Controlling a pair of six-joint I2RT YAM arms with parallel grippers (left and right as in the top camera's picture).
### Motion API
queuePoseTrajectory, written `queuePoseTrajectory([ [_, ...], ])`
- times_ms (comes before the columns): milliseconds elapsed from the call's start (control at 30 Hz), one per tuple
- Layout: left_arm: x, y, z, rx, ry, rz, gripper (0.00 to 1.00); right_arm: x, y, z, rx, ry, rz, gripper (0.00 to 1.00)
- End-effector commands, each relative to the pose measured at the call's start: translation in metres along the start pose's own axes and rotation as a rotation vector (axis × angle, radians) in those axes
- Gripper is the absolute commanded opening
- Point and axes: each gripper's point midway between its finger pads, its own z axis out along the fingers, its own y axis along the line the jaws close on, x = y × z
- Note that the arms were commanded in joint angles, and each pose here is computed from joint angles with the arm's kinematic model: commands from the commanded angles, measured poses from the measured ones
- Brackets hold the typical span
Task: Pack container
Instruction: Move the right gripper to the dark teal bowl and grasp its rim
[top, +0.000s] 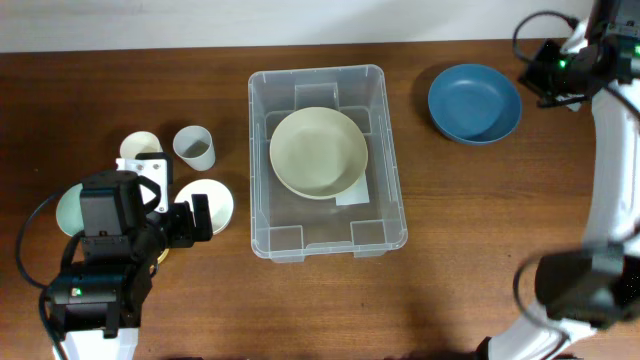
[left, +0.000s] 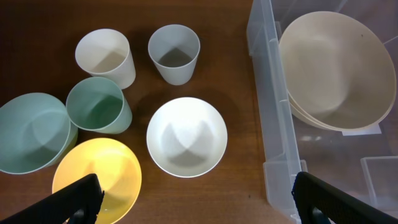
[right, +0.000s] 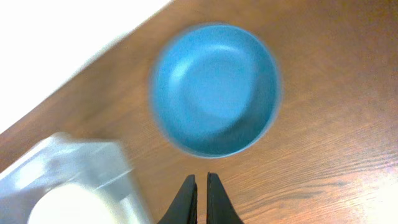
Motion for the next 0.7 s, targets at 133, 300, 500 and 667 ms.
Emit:
queuePoseTrajectory([
  [133,-0.007,0.001,-0.004,-0.003,-0.023,-0.012,1.0,0.014,0.027,-0.031,0.012,-0.037,-0.103,0.04],
  [300,-0.007,0.001,-0.004,-0.003,-0.023,-0.012,1.0,0.011,0.002,-0.007,0.135,-0.009,-0.186,0.04],
  [500,-0.007,0.001,-0.004,-0.003,-0.023,-0.012,0.99,-0.002,-0.035,0.022,0.268,-0.003,-0.19,0.29],
  [667,-0.008,0.001,-0.004,-0.003,-0.024,-0.012,1.0,-0.013,-0.042,0.069,0.189,0.014,-0.151,0.6],
])
